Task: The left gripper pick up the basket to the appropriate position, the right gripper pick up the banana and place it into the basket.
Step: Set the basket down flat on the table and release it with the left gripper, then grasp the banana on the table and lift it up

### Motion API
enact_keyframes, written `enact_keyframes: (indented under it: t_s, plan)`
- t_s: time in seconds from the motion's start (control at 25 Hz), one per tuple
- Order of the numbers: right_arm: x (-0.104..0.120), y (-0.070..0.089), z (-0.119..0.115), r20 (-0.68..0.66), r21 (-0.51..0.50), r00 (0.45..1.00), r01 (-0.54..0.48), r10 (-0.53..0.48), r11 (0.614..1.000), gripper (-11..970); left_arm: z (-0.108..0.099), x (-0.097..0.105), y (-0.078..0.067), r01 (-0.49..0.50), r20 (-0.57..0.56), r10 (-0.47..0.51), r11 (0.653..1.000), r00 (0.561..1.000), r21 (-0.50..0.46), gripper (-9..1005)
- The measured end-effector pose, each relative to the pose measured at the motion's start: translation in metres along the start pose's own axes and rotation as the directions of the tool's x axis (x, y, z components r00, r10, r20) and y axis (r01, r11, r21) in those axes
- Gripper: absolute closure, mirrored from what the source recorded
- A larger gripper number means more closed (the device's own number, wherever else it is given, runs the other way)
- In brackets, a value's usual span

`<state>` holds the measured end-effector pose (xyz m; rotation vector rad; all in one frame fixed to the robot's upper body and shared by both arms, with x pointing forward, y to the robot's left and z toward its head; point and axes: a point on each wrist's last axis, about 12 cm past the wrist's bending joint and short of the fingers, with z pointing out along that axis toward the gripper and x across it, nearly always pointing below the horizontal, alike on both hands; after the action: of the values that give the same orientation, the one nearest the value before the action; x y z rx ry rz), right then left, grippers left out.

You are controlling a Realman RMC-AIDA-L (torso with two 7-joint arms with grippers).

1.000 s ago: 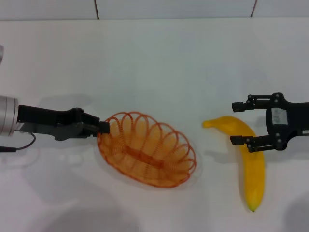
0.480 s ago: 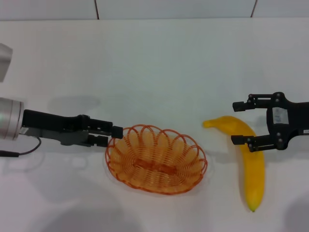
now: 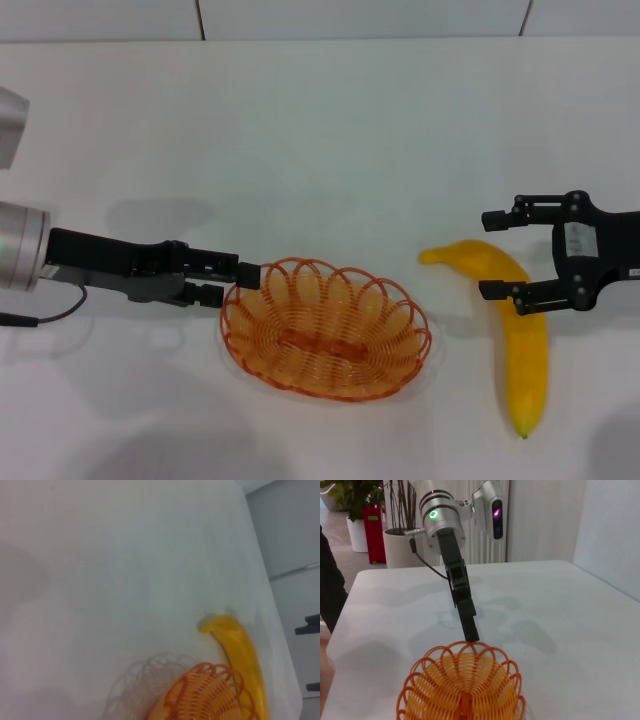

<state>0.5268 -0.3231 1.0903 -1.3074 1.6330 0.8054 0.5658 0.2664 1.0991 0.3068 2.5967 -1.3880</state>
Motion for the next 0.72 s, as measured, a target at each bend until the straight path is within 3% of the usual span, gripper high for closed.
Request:
enact_keyframes:
  t_s: [0.24,0.48,0.6,0.72]
  plan:
    - [0.001,0.001,-0.002,0.002,0.008,1.0,-0.005,0.005,1.0,171,-0.018,0.003,0.006,-0.01,0.039,0.011,0.999,0.999,-0.034,103]
    - [0.001,0.001,-0.003,0.008,0.015,1.0,-0.008,0.008,1.0,172,-0.062,0.009,0.008,-0.073,0.173,0.087,0.994,0.981,-0.082,104]
    - [0.001,0.0,-0.005,0.019,0.033,1.0,-0.012,0.012,0.999,172,-0.087,0.013,0.006,-0.149,0.302,0.178,0.982,0.936,-0.117,104]
    - [0.002,0.0,-0.007,0.029,0.05,0.999,-0.018,0.017,0.999,172,-0.101,0.018,0.003,-0.289,0.409,0.317,0.948,0.856,-0.13,104]
